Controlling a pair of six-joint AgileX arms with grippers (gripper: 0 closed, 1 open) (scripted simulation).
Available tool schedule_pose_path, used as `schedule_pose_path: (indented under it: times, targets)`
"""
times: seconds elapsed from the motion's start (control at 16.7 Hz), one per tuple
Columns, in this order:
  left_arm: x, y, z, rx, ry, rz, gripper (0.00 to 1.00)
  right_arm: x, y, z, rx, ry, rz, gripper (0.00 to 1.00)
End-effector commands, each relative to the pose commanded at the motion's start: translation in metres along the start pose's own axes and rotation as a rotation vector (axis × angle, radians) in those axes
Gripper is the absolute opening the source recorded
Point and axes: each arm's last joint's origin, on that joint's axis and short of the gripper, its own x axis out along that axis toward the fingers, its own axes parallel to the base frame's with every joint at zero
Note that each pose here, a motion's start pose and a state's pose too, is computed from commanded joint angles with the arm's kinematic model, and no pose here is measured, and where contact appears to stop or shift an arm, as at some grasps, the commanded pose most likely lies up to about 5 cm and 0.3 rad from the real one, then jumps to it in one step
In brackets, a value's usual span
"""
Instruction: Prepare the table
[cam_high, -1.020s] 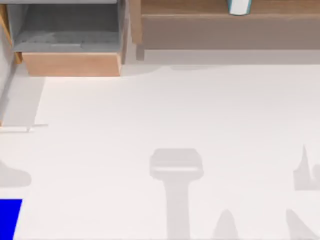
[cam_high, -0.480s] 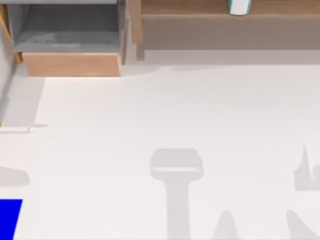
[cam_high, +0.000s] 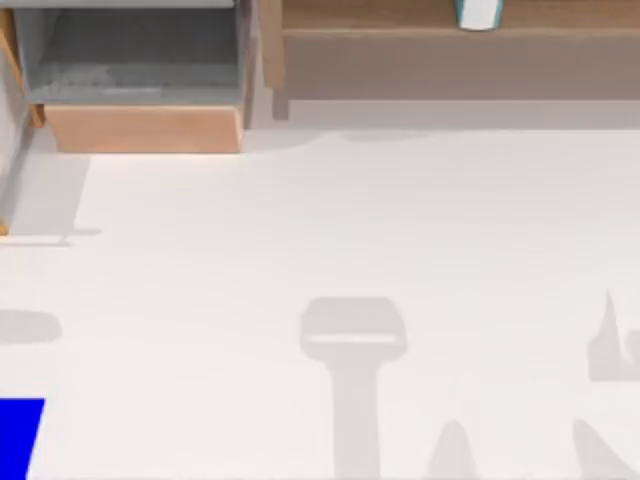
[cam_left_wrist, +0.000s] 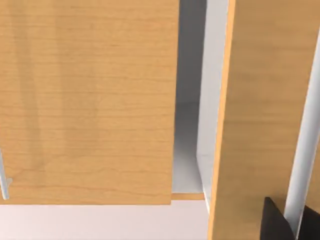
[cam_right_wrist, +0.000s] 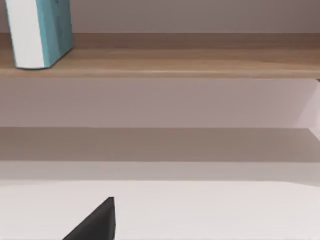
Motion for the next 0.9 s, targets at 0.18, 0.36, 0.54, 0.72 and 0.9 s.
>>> schedule_pose_path:
  times: [0.18, 0.36, 0.54, 0.72, 0.9]
  targets:
    - [0.026, 0.003, 0.000, 0.007, -0.004, 0.008, 0.00, 0.000, 0.000, 0.000, 0.000, 0.000, 0.000, 1.00]
    - [0.036, 0.002, 0.003, 0.002, -0.005, 0.002, 0.00, 0.000, 0.000, 0.000, 0.000, 0.000, 0.000, 1.00]
    - [0.035, 0.000, 0.001, -0.004, 0.000, -0.005, 0.00, 0.000, 0.000, 0.000, 0.000, 0.000, 0.000, 1.00]
    - [0.053, 0.000, 0.000, -0.004, 0.002, -0.004, 0.00, 0.000, 0.000, 0.000, 0.000, 0.000, 0.000, 1.00]
    - [0.082, 0.002, 0.000, 0.000, -0.001, 0.001, 0.00, 0.000, 0.000, 0.000, 0.000, 0.000, 0.000, 1.00]
